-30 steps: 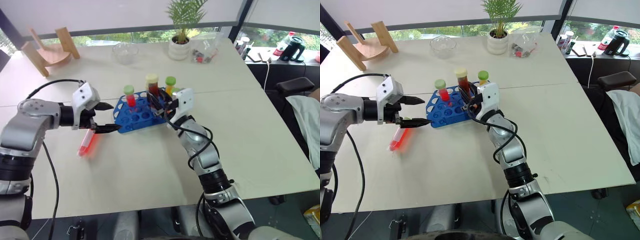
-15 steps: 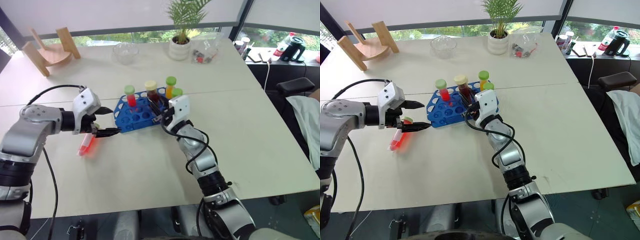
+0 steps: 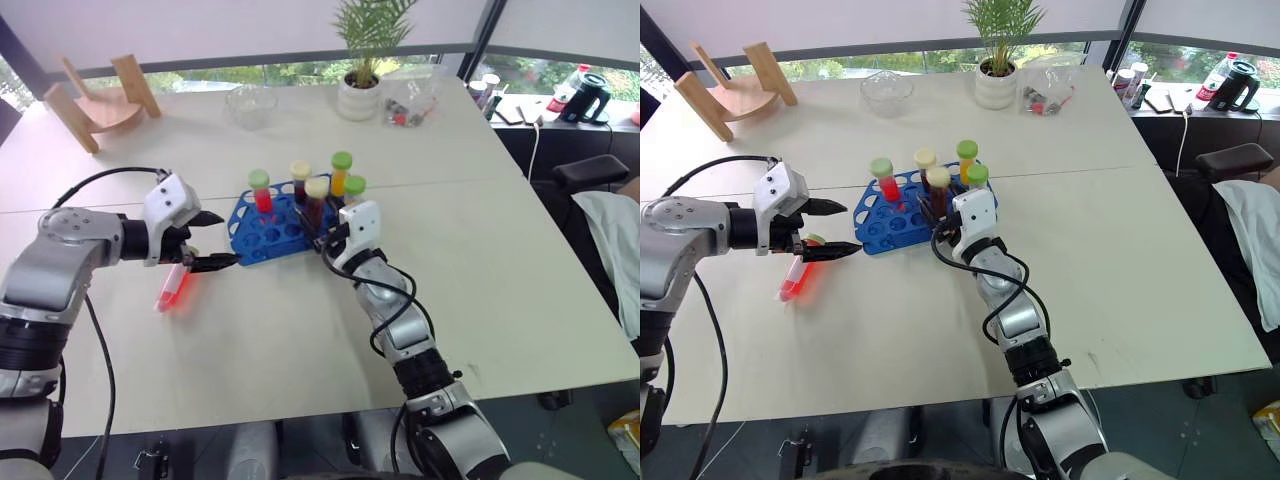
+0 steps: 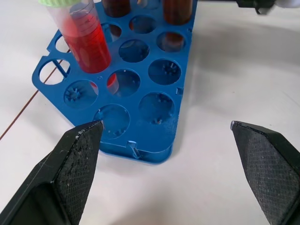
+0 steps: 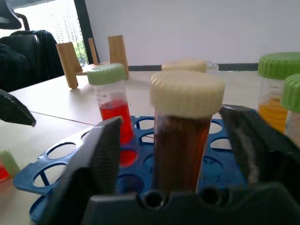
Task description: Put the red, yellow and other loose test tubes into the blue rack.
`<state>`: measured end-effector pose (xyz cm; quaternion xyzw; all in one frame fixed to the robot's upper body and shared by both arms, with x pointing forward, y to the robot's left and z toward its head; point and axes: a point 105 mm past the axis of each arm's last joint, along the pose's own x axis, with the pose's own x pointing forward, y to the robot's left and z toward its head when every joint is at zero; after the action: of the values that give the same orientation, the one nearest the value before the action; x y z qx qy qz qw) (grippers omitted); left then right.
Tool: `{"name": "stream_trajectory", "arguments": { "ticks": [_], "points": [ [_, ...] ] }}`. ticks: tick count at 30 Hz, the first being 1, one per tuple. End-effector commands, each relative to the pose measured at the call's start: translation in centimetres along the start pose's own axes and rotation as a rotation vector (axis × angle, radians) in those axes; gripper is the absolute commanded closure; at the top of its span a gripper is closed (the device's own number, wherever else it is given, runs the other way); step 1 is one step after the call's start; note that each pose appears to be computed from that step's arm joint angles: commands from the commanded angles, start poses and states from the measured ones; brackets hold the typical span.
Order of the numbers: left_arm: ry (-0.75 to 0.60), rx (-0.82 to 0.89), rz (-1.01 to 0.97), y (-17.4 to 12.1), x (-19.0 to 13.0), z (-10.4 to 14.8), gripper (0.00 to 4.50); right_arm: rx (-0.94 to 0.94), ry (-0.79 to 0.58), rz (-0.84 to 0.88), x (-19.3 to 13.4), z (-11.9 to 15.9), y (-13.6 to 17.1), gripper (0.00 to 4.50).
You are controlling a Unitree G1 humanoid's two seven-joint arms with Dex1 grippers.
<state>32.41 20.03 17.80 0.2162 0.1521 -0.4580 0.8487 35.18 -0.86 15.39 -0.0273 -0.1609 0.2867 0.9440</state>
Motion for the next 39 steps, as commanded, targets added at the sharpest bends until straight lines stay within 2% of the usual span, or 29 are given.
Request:
{"name": "stream_trajectory", "arguments": {
  "ticks": [1, 5, 8, 12, 14, 17, 23, 27, 35, 39],
  "points": [
    [-0.04, 0.015, 0.103, 1.7, -1.0, 1.1, 0.0, -0.036, -0.085, 0.037, -0.5, 3.1, 0.5, 0.09],
    [0.033, -0.015, 0.197, 3.1, -1.7, 0.7, 0.0, -0.064, -0.086, 0.114, -1.7, 4.7, 0.9, 0.09],
    [0.142, -0.053, 0.255, 4.3, -3.4, 0.3, 0.0, -0.072, -0.051, 0.267, -3.7, 6.4, 1.4, 0.09],
    [0.346, -0.166, 0.319, 5.7, -5.5, -0.4, 0.0, -0.019, 0.128, 0.598, -7.1, 7.4, 2.3, 0.09],
    [0.419, -0.287, 0.346, 6.3, -5.7, -1.0, 0.0, -0.045, 0.23, 0.773, -8.3, 7.8, 2.4, 0.09],
    [0.508, -0.407, 0.318, 6.0, -5.5, -1.7, 0.0, -0.089, 0.309, 0.895, -8.9, 8.4, 1.9, 0.09],
    [0.592, -0.623, 0.293, 5.5, -5.2, -2.3, 0.0, -0.114, 0.362, 0.999, -9.6, 7.8, 2.0, 0.09],
    [0.687, -0.648, 0.243, 4.3, -3.8, -3.4, 0.0, -0.112, 0.368, 0.981, -9.6, 7.0, 1.8, 0.09],
    [0.755, -0.645, 0.194, 2.6, -0.5, -6.2, 0.0, -0.107, 0.34, 0.921, -9.0, 7.3, 1.6, 0.09],
    [0.72, -0.597, 0.2, 2.7, 1.3, -6.2, 1.88, -0.121, 0.336, 0.889, -8.7, 7.3, 1.2, 0.0]
  ]
}}
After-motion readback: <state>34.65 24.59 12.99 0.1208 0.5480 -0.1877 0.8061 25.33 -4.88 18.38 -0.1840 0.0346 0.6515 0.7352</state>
